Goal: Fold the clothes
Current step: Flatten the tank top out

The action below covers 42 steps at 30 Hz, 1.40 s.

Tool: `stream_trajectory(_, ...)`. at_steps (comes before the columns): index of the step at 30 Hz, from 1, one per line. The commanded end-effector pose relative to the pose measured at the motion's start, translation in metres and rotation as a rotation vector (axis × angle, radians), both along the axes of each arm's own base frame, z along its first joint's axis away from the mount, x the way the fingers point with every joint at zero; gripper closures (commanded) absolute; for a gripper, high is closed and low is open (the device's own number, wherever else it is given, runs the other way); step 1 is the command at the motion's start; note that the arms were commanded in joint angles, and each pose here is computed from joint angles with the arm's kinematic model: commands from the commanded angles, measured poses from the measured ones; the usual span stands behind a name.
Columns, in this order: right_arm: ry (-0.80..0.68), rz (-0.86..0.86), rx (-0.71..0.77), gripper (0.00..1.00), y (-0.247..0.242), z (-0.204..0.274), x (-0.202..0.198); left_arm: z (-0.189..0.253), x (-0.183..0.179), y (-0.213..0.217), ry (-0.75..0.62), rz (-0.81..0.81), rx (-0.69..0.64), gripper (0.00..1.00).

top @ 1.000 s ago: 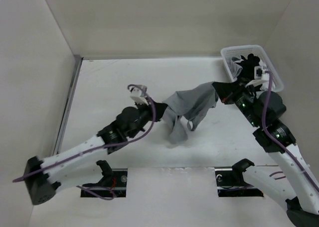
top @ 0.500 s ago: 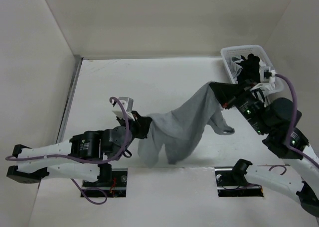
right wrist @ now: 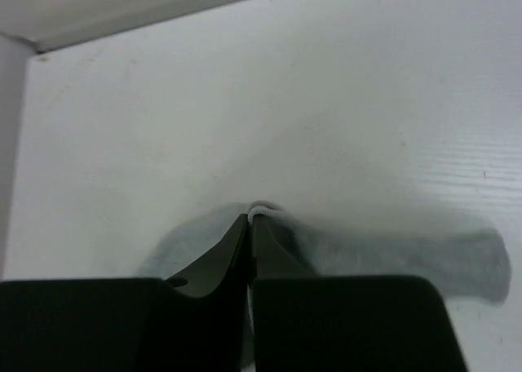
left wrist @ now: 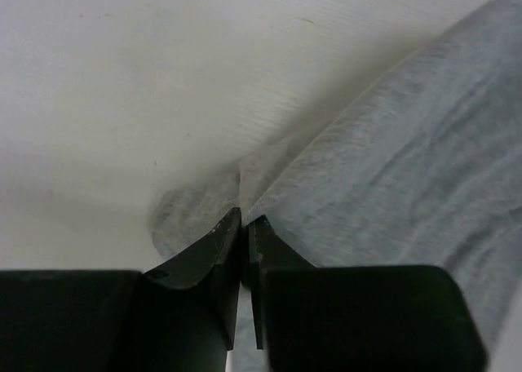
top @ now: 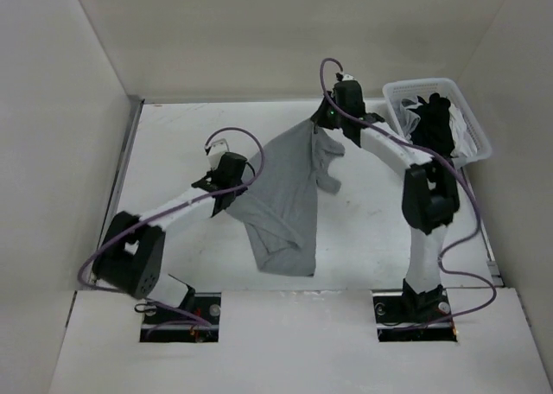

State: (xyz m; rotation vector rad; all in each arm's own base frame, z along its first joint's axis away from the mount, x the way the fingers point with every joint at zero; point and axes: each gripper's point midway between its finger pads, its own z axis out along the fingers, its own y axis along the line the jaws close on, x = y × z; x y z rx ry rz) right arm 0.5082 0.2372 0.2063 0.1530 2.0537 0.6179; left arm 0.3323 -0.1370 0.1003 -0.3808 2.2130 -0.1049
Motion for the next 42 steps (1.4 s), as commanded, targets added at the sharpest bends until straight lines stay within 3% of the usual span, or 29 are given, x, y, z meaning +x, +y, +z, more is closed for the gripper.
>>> stream_trajectory(1,-0.092,-0.006,0.066,0.96,-0.001,0.051,0.059,0.024,0.078,-0.008,-0.170,0.034,-0.189,0.88)
stream_trajectory(3,-0.093,-0.046,0.054,0.94,-0.014,0.056,0.083,0.013,0.115,-0.010,-0.153,0.024,-0.269,0.74)
stream_trajectory(6,-0.149,-0.141,0.037,0.57,-0.042,0.076,0.101,0.038,0.140,-0.003,-0.194,0.019,-0.336,0.53)
stream_trajectory(9,-0.152,-0.183,0.036,0.48,-0.055,0.088,0.076,0.092,0.128,0.016,-0.313,0.067,-0.275,0.46)
stream_trajectory(11,-0.149,-0.224,0.039,0.48,-0.064,0.082,0.047,0.110,0.098,0.001,-0.343,0.052,-0.238,0.47)
stream_trajectory(12,-0.151,-0.224,0.041,0.52,-0.059,0.074,0.029,0.112,0.079,-0.021,-0.338,0.004,-0.226,0.51)
stream_trajectory(13,-0.154,-0.231,0.046,0.63,-0.059,0.068,0.010,0.104,0.056,-0.044,-0.305,-0.048,-0.216,0.56)
stream_trajectory(15,-0.133,-0.228,0.051,0.91,-0.054,0.046,-0.027,0.081,0.006,-0.099,-0.206,-0.163,-0.216,0.73)
stream_trajectory(16,-0.121,-0.226,0.050,0.99,-0.053,0.035,-0.047,0.065,-0.016,-0.115,-0.151,-0.183,-0.212,0.88)
stream_trajectory(18,-0.096,-0.218,0.051,1.00,-0.051,0.015,-0.085,0.050,-0.048,-0.138,-0.085,-0.164,-0.265,1.00)
stream_trajectory(21,-0.072,-0.229,0.063,0.99,-0.057,-0.010,-0.139,0.039,-0.065,-0.150,-0.065,-0.116,-0.337,1.00)
stream_trajectory(28,-0.039,-0.234,0.109,0.94,-0.082,-0.041,-0.217,-0.004,-0.090,-0.189,0.027,-0.065,-0.432,0.68)
stream_trajectory(42,-0.054,-0.181,0.097,0.90,-0.089,-0.044,-0.237,-0.046,-0.108,-0.195,0.127,0.070,-0.574,0.72)
